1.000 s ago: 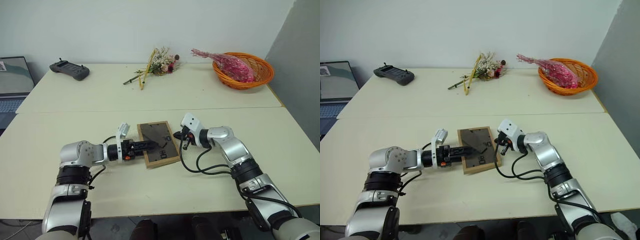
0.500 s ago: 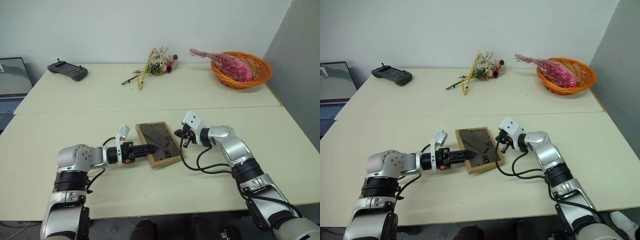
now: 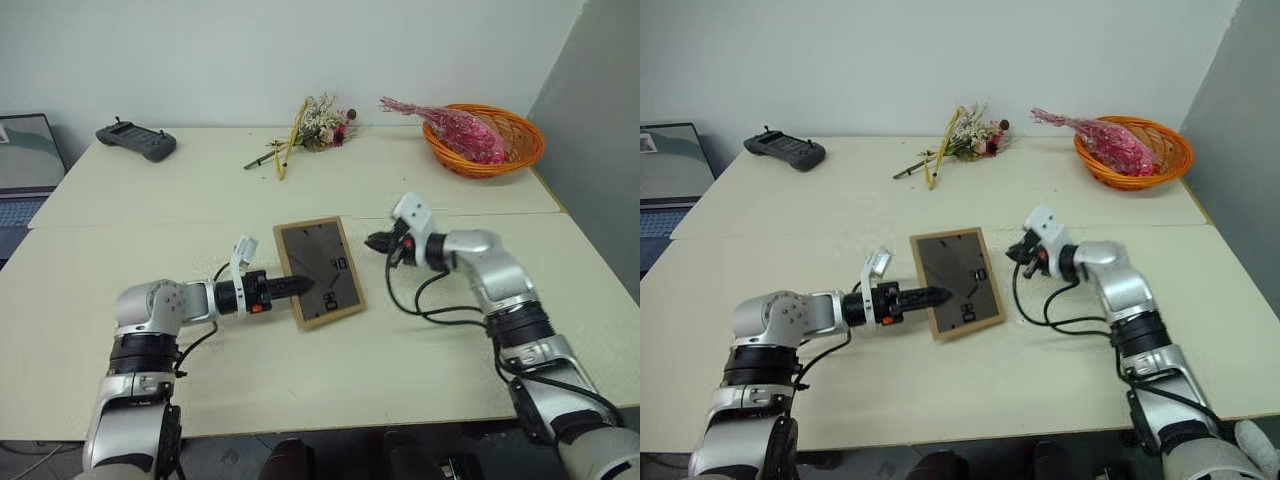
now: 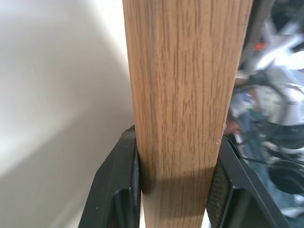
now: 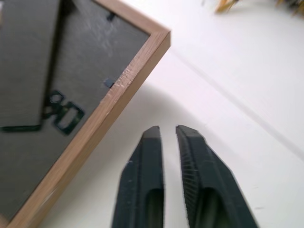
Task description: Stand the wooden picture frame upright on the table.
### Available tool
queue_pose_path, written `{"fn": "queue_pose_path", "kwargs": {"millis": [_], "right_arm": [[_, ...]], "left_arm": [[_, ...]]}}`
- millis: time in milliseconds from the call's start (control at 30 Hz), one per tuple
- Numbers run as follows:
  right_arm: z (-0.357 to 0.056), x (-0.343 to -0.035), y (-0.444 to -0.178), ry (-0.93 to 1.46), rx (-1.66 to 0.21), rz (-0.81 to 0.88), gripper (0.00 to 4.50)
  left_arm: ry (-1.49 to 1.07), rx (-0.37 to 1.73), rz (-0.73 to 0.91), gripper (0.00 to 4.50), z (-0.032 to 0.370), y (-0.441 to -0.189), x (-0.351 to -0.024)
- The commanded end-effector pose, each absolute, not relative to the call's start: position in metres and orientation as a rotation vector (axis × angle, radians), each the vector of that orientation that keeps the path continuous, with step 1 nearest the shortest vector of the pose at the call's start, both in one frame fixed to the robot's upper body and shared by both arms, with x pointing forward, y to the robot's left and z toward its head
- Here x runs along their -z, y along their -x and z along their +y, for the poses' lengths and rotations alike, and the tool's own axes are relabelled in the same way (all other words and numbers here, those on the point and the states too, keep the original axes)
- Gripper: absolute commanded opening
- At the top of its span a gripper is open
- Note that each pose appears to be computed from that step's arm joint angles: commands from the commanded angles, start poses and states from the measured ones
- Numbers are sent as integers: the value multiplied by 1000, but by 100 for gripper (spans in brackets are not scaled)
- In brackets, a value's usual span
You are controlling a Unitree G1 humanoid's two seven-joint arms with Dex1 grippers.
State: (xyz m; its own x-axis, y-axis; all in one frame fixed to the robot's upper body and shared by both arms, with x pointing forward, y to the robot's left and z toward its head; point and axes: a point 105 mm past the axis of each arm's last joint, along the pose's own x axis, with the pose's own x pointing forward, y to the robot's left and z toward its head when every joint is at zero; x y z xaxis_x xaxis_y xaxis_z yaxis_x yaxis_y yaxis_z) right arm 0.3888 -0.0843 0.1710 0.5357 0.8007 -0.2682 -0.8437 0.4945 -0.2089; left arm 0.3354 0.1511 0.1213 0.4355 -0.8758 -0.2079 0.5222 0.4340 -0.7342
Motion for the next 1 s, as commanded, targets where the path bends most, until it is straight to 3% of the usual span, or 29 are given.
{"fn": "queue_pose_path", "kwargs": {"millis": [33, 167, 467, 700, 1000], "right_arm": [[-71, -218, -375, 267, -1125, 6, 153], [-54, -234, -362, 184, -1237, -4, 243], [-12, -228, -349, 174, -1359, -1, 441], [12, -218, -346, 204, -1382, -5, 449], [0, -227, -305, 122, -1565, 29, 449]], "left_arm": [[587, 1011, 507, 129, 151, -339, -160], [577, 1041, 490, 129, 148, -337, -170], [547, 1073, 465, 129, 145, -336, -186], [536, 1090, 474, 129, 141, -334, -188], [569, 1096, 498, 129, 141, -330, -186]]}}
